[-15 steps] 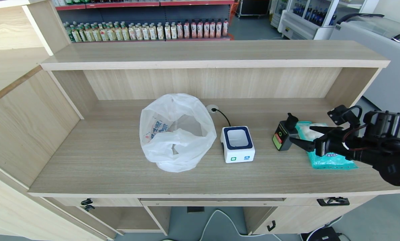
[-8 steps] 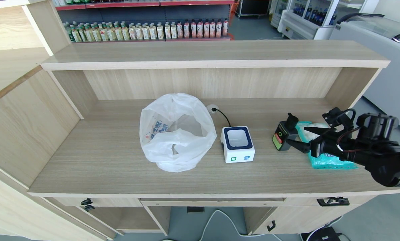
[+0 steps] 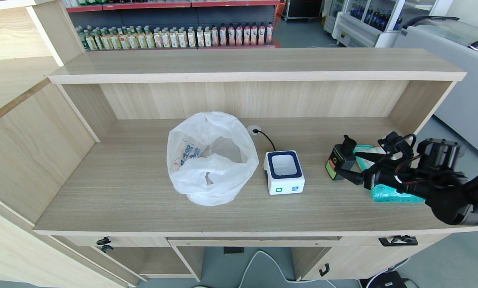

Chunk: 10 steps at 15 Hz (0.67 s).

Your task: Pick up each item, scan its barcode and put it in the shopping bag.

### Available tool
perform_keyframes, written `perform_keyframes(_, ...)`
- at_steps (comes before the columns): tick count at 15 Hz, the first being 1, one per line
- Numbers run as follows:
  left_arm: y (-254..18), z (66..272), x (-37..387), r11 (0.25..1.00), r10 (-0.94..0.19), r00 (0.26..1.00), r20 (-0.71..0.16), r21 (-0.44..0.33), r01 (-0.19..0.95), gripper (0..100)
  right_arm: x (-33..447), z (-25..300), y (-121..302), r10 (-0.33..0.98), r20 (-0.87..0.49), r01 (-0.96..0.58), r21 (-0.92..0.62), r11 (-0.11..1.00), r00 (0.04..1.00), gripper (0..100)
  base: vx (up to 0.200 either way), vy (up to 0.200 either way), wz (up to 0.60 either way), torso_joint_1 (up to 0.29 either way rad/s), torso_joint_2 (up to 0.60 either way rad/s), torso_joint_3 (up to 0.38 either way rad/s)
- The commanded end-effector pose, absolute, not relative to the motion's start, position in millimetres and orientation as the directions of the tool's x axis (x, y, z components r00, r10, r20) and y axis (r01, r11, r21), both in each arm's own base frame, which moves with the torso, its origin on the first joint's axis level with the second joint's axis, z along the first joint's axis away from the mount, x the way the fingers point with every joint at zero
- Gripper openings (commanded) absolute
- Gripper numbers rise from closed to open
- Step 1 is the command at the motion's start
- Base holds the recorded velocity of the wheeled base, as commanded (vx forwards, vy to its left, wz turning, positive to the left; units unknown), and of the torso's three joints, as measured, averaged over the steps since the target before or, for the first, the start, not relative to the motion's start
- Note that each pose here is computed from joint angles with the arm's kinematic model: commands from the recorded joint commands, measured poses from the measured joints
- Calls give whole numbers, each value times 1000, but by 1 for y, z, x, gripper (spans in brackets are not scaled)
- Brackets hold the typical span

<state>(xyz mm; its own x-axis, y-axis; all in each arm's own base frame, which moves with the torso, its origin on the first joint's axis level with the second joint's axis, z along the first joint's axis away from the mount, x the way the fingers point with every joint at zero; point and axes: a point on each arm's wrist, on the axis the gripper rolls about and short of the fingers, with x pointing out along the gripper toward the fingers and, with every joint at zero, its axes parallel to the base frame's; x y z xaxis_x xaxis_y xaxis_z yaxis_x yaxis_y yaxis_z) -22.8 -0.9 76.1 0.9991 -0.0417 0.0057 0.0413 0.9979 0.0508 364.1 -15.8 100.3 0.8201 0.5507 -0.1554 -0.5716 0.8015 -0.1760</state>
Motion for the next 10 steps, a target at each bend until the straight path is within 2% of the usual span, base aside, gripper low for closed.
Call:
perform_keyframes(1, -1, 76, -23, 998, -41, 999, 6, 51, 41, 100, 367, 98, -16, 554, -157, -575, -174, 799, 817, 100, 0, 0, 0, 0, 0, 0)
perform_keyframes(10, -1, 76, -23, 998, -41, 999, 6, 51, 41, 100, 381, 97, -5, 625, -113, -634, -198, 747, 772, 100, 0, 0, 0, 0, 0, 0)
